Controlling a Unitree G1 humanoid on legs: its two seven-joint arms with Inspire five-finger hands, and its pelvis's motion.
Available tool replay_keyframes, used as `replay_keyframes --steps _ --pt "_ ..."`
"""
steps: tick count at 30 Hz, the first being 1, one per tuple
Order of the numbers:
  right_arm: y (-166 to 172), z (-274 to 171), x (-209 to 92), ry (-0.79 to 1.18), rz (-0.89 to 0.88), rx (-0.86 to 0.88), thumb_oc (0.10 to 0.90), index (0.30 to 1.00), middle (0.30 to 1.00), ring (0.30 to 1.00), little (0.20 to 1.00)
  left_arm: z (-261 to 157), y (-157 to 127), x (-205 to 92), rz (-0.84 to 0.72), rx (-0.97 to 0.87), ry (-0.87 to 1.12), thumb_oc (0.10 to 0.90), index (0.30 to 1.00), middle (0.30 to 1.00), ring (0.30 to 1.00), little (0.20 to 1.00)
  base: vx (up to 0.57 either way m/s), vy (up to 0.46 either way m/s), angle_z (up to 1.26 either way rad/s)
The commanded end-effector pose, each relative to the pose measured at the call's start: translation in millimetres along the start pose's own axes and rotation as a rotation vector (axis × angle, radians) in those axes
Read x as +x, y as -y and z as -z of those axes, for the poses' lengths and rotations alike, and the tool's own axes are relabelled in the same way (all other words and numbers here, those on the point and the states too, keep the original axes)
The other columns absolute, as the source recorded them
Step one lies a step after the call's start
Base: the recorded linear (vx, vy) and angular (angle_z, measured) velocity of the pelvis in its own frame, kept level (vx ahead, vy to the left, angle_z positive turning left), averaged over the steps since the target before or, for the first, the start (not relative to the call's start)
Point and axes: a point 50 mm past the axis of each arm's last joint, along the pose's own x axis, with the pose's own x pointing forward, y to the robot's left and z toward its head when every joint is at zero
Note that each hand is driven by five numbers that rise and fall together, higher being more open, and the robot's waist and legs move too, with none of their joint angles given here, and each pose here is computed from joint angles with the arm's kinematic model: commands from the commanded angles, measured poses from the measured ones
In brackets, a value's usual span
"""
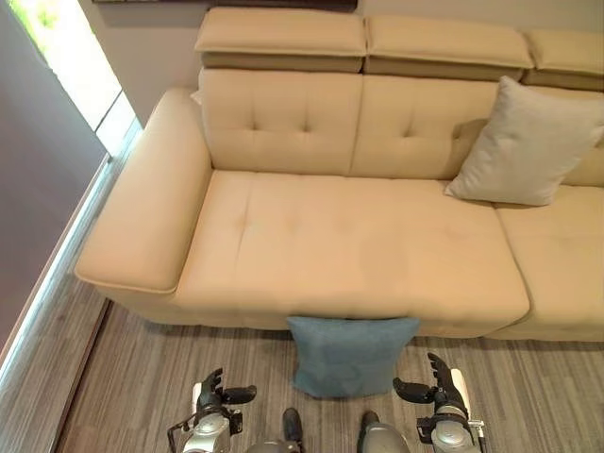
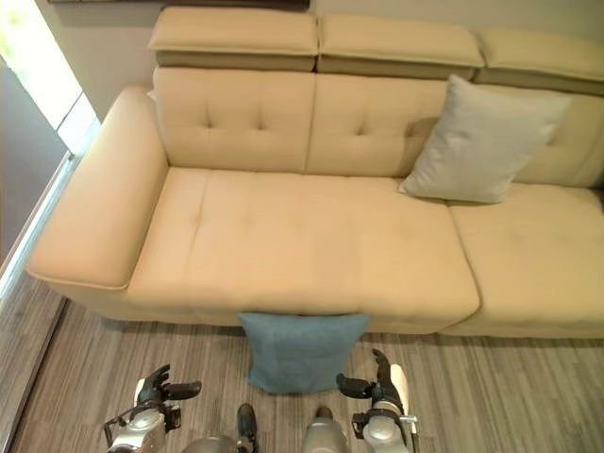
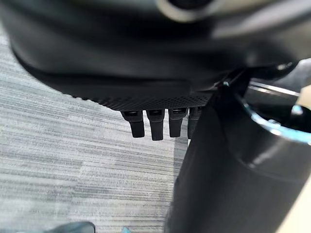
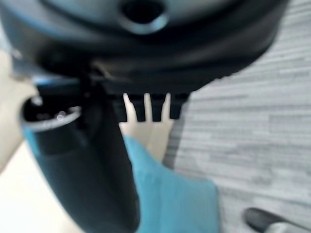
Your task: Pick up all the scattered cushions and arrange them neatly on the sofa.
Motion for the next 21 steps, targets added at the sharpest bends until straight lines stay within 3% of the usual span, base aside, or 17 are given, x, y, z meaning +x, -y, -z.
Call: replay_keyframes --steps 1,7,10,11,16,21 --pt "28 -27 12 0.133 0.105 0.009 0.8 0.9 0.9 0.9 0.9 -22 -6 5 -0.051 -0.001 0.072 0.8 0.9 0.9 0.9 0.9 -0.12 -0.136 -0.1" --pt "24 -62 21 0.212 0.111 0.164 0.8 0.9 0.9 0.9 0.9 -68 1 10 -0.05 0.115 0.212 0.8 0.9 0.9 0.9 0.9 -0.13 -0.149 0.04" --pt "34 -87 28 0.257 0.179 0.269 0.8 0.9 0.9 0.9 0.9 -116 9 6 -0.05 0.114 0.376 0.8 0.9 0.9 0.9 0.9 -0.15 -0.133 -0.1" --pt "41 -97 32 0.274 0.226 0.315 0.8 0.9 0.9 0.9 0.9 -153 15 -2 -0.053 0.082 0.51 0.8 0.9 0.9 0.9 0.9 -0.13 -0.087 0.02" --pt "50 -121 38 0.285 0.307 0.445 0.8 0.9 0.9 0.9 0.9 -216 26 -25 -0.027 0.01 0.717 0.8 0.9 0.9 0.9 0.9 -0.1 -0.096 0.07" --pt "64 -172 40 0.41 0.348 0.587 0.8 0.9 0.9 0.9 0.9 -271 30 -51 -0.06 -0.001 0.889 0.8 0.9 0.9 0.9 0.9 -0.07 -0.059 0.14"
